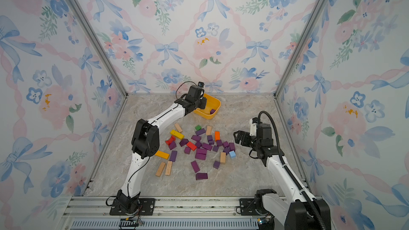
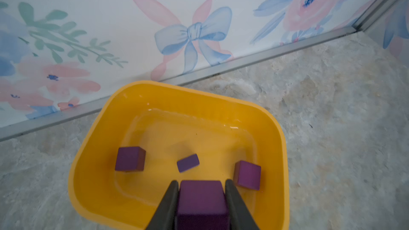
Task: Pick purple bricks into the storage bin
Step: Place the building block in the storage box.
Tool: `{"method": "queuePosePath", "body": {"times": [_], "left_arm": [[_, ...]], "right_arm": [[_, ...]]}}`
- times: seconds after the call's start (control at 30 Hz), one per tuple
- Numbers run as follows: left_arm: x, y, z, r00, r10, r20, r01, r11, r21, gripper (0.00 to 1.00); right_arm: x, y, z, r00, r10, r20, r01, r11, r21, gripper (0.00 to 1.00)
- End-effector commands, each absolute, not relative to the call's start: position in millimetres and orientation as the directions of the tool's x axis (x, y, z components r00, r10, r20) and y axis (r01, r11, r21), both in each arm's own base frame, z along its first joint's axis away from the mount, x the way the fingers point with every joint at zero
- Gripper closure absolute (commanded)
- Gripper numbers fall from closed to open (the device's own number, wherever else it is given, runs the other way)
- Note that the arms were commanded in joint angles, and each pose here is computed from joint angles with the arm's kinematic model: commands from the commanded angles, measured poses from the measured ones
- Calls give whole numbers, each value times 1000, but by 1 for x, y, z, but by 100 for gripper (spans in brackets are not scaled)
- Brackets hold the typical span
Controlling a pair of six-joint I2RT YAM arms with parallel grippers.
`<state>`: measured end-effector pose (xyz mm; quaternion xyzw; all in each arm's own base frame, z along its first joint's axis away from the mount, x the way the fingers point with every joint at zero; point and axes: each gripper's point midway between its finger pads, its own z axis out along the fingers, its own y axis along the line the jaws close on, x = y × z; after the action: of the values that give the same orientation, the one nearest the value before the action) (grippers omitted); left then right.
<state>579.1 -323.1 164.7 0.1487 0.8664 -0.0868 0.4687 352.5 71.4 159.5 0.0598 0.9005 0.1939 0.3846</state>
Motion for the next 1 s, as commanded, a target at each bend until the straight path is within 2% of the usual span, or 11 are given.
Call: {"method": "queuePosePath", "body": {"times": [0.0,0.07,0.1,0.23,0.27,0.3,0.4,0.63,0.87,0.97], "left_arm": [[605,-316,173,-467,189,-864,340,940,22,76],[618,-308,175,-464,152,-873,317,948,-3,74],[623,-303,177,-462,133,-877,308,951,-18,69],[630,-294,183,-444,135,-886,284,959,3,26],[630,-294,187,-437,144,-888,286,958,15,17],[629,-293,189,-433,152,-889,287,958,23,13],[624,-294,196,-423,168,-891,287,957,45,8],[599,-298,213,-399,247,-883,265,953,146,5],[549,-320,233,-362,292,-886,309,934,181,4],[527,-326,238,-339,342,-876,333,915,228,4]], "right_arm": [[354,69,146,-716,266,-645,-25,914,405,3],[354,69,144,-722,263,-640,-21,916,401,3],[355,68,143,-724,264,-637,-19,916,401,3],[354,68,144,-723,263,-639,-25,914,405,3],[354,68,146,-720,261,-643,-30,914,405,3],[354,68,146,-718,260,-646,-32,914,404,3],[353,68,147,-715,261,-649,-33,914,404,3],[349,67,160,-675,271,-686,-54,909,413,3],[356,96,155,-714,281,-642,-150,834,532,3],[357,95,149,-723,266,-637,-151,840,522,3]]}}
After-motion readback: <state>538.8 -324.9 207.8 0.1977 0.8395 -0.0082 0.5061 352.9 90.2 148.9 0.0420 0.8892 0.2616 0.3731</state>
